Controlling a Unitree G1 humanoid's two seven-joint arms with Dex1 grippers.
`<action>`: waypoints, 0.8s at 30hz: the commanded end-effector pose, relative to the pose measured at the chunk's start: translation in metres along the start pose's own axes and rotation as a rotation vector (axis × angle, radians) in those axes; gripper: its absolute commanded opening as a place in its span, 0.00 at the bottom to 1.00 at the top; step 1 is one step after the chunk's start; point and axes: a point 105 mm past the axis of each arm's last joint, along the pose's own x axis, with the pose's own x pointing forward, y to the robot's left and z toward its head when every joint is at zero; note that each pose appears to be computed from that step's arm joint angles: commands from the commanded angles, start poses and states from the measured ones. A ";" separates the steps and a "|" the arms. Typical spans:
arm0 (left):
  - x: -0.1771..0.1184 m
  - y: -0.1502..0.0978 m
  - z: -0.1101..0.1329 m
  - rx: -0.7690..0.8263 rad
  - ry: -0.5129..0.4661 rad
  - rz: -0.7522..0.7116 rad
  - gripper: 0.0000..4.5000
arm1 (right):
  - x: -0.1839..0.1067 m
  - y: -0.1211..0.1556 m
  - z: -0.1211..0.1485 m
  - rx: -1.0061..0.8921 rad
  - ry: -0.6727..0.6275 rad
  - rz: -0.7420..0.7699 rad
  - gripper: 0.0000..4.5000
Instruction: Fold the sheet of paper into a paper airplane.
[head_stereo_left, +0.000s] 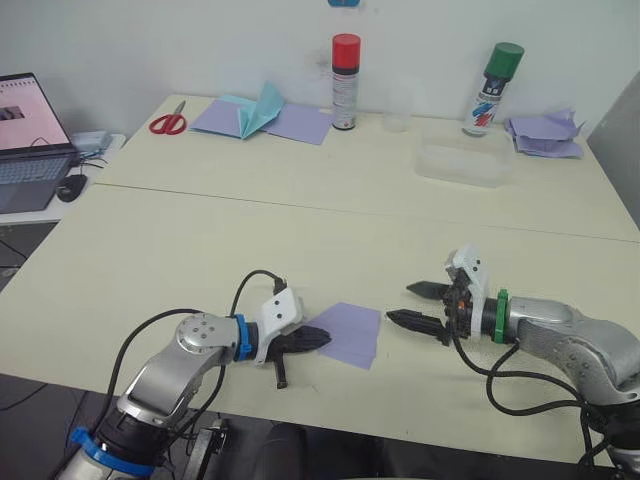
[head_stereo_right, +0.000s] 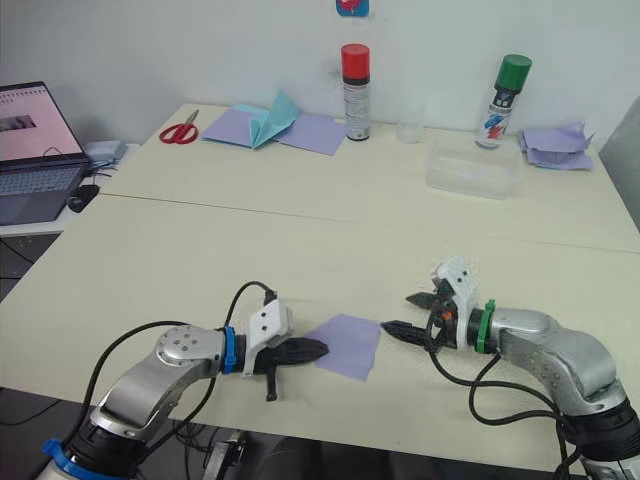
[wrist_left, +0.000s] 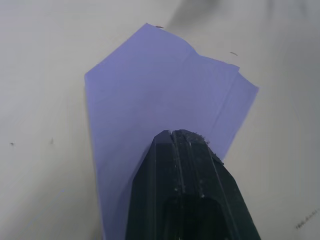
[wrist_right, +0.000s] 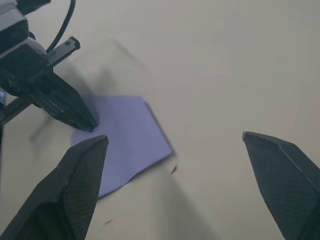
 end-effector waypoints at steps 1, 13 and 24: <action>-0.004 -0.005 -0.008 -0.015 0.037 -0.024 0.01 | -0.004 0.010 0.010 0.080 -0.002 0.025 1.00; 0.003 -0.002 -0.029 -0.071 0.125 0.001 0.01 | 0.009 0.014 -0.005 0.406 0.089 0.073 1.00; 0.003 -0.003 -0.027 -0.072 0.119 -0.001 0.01 | 0.037 0.019 -0.006 0.527 0.096 0.104 1.00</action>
